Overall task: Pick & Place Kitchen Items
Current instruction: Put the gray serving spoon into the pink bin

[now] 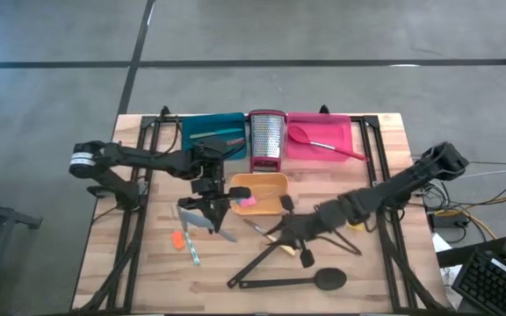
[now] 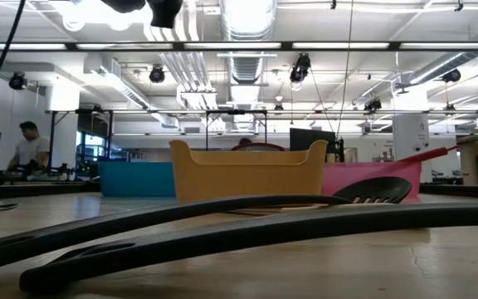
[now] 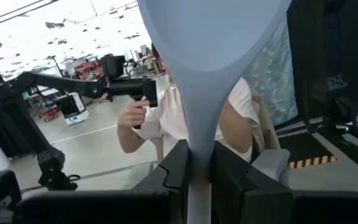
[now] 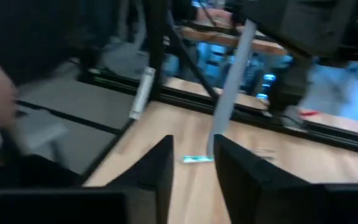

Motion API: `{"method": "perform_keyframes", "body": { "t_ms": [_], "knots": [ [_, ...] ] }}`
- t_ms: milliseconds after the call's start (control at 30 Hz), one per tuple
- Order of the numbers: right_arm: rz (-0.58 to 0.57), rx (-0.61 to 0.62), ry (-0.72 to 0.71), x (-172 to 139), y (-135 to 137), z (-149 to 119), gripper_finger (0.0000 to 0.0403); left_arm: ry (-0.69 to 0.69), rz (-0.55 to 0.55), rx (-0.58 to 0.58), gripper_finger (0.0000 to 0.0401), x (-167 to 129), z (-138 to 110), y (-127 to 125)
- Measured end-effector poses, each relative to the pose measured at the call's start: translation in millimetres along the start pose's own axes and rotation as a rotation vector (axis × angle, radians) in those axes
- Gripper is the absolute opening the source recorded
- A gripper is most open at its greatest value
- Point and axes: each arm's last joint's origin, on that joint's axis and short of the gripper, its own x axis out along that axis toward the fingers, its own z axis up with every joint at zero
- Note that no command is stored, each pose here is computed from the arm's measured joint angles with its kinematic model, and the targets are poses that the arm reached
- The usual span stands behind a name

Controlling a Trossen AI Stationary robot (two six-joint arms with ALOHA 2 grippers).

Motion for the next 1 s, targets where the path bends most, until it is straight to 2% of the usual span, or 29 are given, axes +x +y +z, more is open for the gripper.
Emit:
{"method": "perform_keyframes", "body": {
  "t_ms": [300, 367, 567, 733, 867, 1000],
  "knots": [
    [-0.046, -0.008, 0.024, 10.7, -28.6, -5.8, 0.0220, 0.000, 0.000, -0.001, 0.0042, -0.1, 2.2, 2.3],
    [-0.059, -0.010, -0.008, 14.0, -32.8, -5.1, 0.0237, -0.001, -0.001, 0.008, 0.0042, 0.2, 2.7, 2.4],
    [-0.007, -0.006, -0.028, 30.5, -41.9, -14.4, 0.0275, -0.001, -0.002, 0.023, 0.0042, 0.7, 3.7, 2.8],
    [-0.006, -0.001, -0.005, 52.4, -52.6, -22.9, 0.0294, -0.002, -0.005, 0.018, 0.0042, 1.5, 4.4, 2.8],
    [0.093, 0.012, -0.019, 62.1, -66.7, -21.2, 0.0299, -0.002, -0.006, -0.003, 0.0042, 2.0, 4.1, 2.5],
    [0.247, 0.035, -0.032, 65.6, -82.3, -22.8, 0.0289, -0.006, -0.014, -0.010, 0.0042, 4.5, 4.2, 2.3]
  ]
}}
